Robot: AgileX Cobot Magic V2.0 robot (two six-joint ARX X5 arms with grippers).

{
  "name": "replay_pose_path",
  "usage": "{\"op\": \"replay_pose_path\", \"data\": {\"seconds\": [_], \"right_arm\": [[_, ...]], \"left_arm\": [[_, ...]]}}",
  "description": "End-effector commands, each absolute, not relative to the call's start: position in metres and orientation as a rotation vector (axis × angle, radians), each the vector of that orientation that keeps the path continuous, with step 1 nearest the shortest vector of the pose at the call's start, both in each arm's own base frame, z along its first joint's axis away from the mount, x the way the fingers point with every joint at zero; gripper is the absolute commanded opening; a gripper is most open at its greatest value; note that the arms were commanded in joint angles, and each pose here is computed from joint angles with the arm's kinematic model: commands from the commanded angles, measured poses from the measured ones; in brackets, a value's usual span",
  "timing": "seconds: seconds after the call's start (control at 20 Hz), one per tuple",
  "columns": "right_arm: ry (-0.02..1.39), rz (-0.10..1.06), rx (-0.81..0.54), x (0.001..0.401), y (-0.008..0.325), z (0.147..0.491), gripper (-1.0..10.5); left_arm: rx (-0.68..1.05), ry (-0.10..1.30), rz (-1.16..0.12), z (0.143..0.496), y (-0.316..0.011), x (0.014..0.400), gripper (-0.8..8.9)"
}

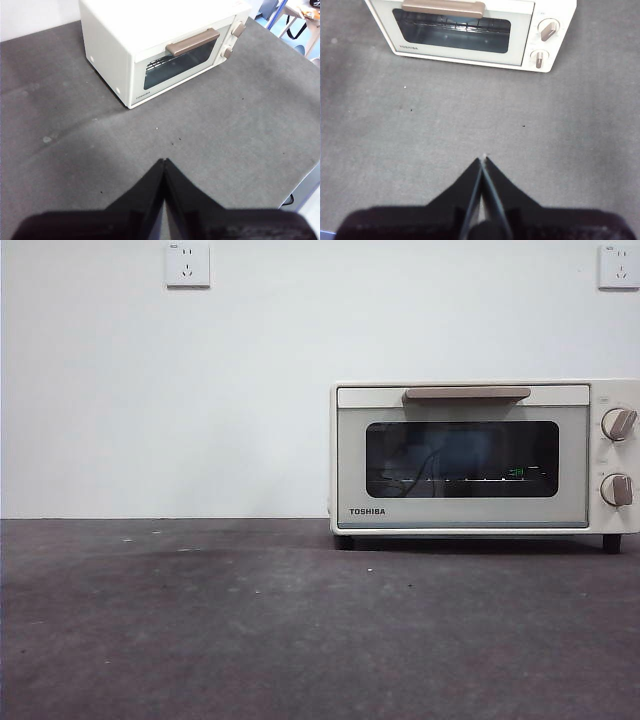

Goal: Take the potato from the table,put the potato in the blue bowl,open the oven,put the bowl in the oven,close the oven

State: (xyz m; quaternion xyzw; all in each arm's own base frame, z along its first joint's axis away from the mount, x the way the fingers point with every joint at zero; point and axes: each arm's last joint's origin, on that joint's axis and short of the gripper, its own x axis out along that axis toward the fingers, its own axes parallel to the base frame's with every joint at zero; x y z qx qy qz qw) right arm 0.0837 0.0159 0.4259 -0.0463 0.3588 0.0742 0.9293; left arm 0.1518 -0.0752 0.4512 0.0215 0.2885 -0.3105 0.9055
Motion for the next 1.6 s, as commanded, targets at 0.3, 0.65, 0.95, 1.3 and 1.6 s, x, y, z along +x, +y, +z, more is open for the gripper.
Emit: {"op": "replay_pose_path", "data": {"seconds": [0.3, 0.65, 0.95, 1.3, 1.6], "right_arm": [[0.851, 0.145, -0.099, 0.122, 0.024, 0.415, 0.0], [1.021, 0.139, -0.121, 0.175, 0.035, 0.392, 0.0], [1.157, 0.135, -0.138, 0.213, 0.042, 0.367, 0.0], [1.034, 0.139, -0.122, 0.246, 0.049, 0.362, 0.0], [0.729, 0.147, -0.084, 0.268, 0.054, 0.380, 0.0]], "left_arm": [[0.044, 0.557, -0.542, 0.453, -0.056, 0.157, -0.04], [0.229, 0.021, -0.274, 0.419, -0.011, 0.125, -0.04], [0.246, -0.134, -0.205, 0.259, -0.006, 0.114, -0.04], [0.047, 0.034, -0.031, 0.164, 0.000, 0.103, -0.04], [0.042, 0.180, 0.068, 0.149, 0.005, 0.096, -0.04]]}}
